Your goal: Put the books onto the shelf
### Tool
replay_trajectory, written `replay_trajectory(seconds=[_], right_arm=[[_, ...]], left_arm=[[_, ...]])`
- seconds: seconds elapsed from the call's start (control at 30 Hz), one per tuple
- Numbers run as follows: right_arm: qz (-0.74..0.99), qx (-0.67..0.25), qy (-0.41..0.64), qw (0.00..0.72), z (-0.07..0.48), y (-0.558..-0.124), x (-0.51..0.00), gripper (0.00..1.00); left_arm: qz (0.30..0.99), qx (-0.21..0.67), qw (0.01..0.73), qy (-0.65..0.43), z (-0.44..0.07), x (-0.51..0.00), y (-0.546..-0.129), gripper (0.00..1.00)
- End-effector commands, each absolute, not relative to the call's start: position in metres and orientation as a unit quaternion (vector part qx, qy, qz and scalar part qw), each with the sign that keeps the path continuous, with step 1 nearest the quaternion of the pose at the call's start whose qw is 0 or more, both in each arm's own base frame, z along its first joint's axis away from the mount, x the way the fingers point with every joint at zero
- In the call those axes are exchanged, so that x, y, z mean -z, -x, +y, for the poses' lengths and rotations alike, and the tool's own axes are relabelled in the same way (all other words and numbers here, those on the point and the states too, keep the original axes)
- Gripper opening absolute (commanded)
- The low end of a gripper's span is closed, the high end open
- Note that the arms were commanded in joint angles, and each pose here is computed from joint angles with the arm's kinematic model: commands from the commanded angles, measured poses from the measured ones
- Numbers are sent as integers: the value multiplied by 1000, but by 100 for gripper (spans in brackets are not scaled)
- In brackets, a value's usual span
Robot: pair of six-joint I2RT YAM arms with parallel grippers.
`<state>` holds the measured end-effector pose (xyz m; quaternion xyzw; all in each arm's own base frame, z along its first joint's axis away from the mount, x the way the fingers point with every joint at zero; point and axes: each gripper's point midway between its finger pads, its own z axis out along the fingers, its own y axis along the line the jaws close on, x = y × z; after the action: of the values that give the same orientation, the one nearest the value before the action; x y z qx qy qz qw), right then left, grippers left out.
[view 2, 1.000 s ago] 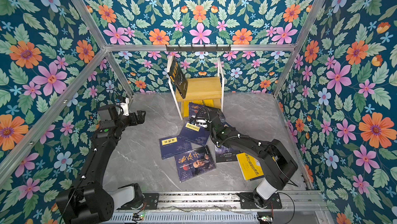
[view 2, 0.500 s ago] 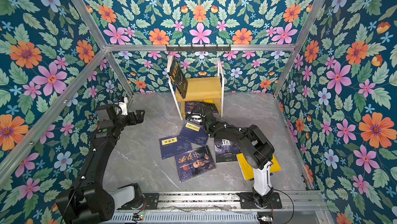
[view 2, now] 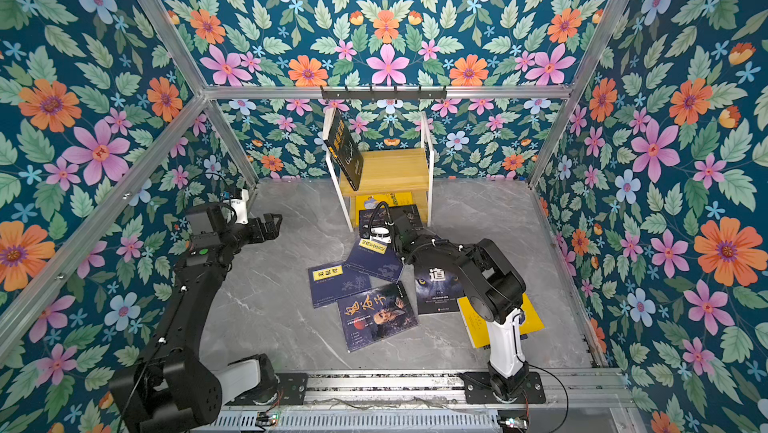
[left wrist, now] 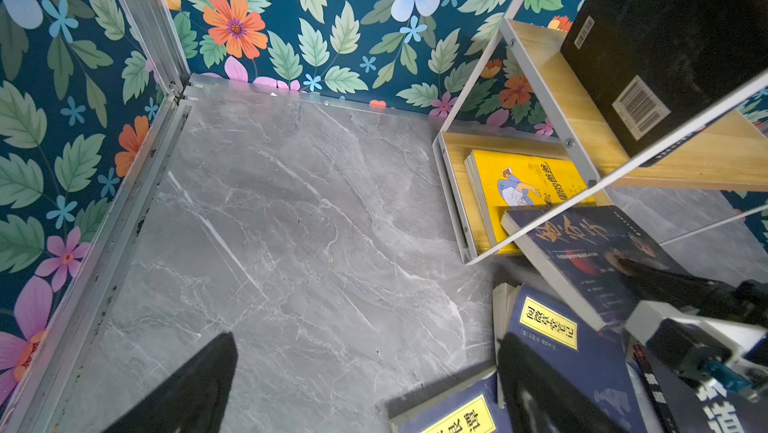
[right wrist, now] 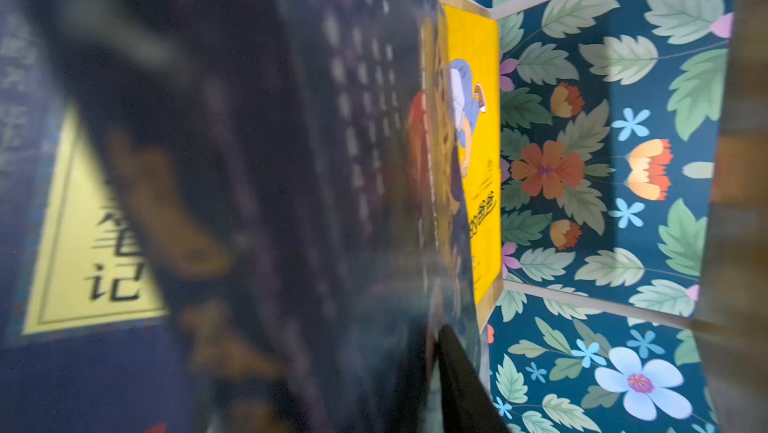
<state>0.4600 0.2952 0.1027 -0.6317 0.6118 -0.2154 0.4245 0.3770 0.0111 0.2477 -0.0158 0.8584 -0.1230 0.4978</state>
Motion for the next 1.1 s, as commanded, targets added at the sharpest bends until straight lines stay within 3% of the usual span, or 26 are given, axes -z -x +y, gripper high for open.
replay_trajectory(seconds=[0.0,0.1,0.23,0.43,1.07], right_arm=[[625,190,638,408,296,-454,-94,32],[631,190,636,401,295,-455,-94,32],[630,190,636,404,295,-459,-97,15],[633,197,631,403,294,-475,-103,8],[610,206,632,431,312,-513,-113,8]], left_arm=[[852,139,505,17,7,-252,-377,100],[853,142,502,21,7,-250,-378,100],[851,148,504,20,5,-249,-377,100],[851,158,501,25,4,-248,-379,100],[851,180,492,35,-1,-246,-381,100]])
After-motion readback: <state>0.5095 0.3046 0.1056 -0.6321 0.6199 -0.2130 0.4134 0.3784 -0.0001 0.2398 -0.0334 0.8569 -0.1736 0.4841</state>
